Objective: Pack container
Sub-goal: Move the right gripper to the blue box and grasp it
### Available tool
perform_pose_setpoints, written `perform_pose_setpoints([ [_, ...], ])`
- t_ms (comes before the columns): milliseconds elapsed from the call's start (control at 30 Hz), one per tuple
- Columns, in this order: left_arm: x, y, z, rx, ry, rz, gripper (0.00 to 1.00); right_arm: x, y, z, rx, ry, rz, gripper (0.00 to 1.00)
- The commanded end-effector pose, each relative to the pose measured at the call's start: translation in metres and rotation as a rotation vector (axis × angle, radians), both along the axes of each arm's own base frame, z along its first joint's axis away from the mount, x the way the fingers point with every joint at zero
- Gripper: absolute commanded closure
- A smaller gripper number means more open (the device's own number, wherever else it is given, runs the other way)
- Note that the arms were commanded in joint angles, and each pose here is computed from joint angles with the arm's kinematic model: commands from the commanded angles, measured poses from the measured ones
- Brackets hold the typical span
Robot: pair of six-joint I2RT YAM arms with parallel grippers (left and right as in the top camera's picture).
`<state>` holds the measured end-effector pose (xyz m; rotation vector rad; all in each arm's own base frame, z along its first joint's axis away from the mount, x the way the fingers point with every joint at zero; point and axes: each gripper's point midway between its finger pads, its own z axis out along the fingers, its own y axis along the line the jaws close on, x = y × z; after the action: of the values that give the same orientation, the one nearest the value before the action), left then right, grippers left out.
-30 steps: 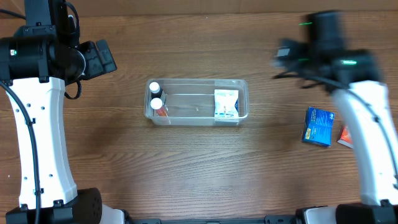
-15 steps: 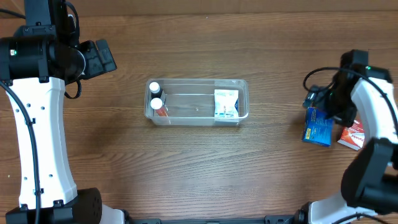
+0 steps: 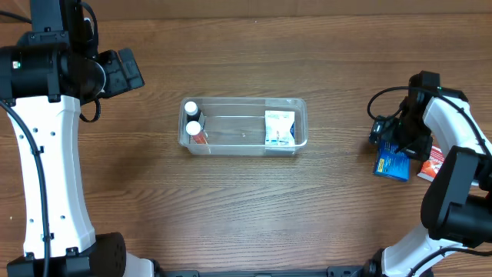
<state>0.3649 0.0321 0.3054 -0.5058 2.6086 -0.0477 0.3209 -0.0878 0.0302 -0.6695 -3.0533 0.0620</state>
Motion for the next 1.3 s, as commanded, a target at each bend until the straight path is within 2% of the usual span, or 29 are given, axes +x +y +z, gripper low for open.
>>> perform_pose_setpoints([
  [0, -0.002, -0.002, 0.004, 0.002, -0.015, -0.019, 0.00, -0.006, 0.001, -0.013, 0.005, 0.035, 0.012, 0.00],
  [233, -0.002, -0.002, 0.004, 0.003, -0.012, -0.022, 0.00, -0.009, 0.007, -0.027, 0.045, 0.073, 0.011, 0.01],
  [433, -0.003, -0.002, 0.004, 0.008, -0.010, -0.032, 0.00, -0.009, 0.007, -0.027, 0.045, 0.072, 0.010, 0.21],
  [467, -0.003, -0.002, 0.004, 0.008, -0.010, -0.032, 0.00, -0.009, 0.007, -0.027, 0.045, 0.071, 0.010, 0.21],
  [600, -0.003, -0.002, 0.004, 0.008, -0.010, -0.032, 0.00, -0.008, 0.006, -0.028, 0.044, 0.068, 0.010, 0.06],
  [900, -0.003, -0.002, 0.004, 0.009, -0.010, -0.033, 0.00, -0.007, 0.006, -0.019, 0.043, 0.064, 0.010, 0.02],
  [1167, -0.003, -0.002, 0.004, 0.010, -0.010, -0.035, 0.00, 0.015, 0.001, 0.039, -0.001, -0.101, 0.036, 0.02],
  [1267, -0.002, -0.002, 0.004, 0.010, -0.011, -0.035, 0.00, 0.015, 0.000, 0.047, -0.012, -0.121, 0.065, 0.02],
])
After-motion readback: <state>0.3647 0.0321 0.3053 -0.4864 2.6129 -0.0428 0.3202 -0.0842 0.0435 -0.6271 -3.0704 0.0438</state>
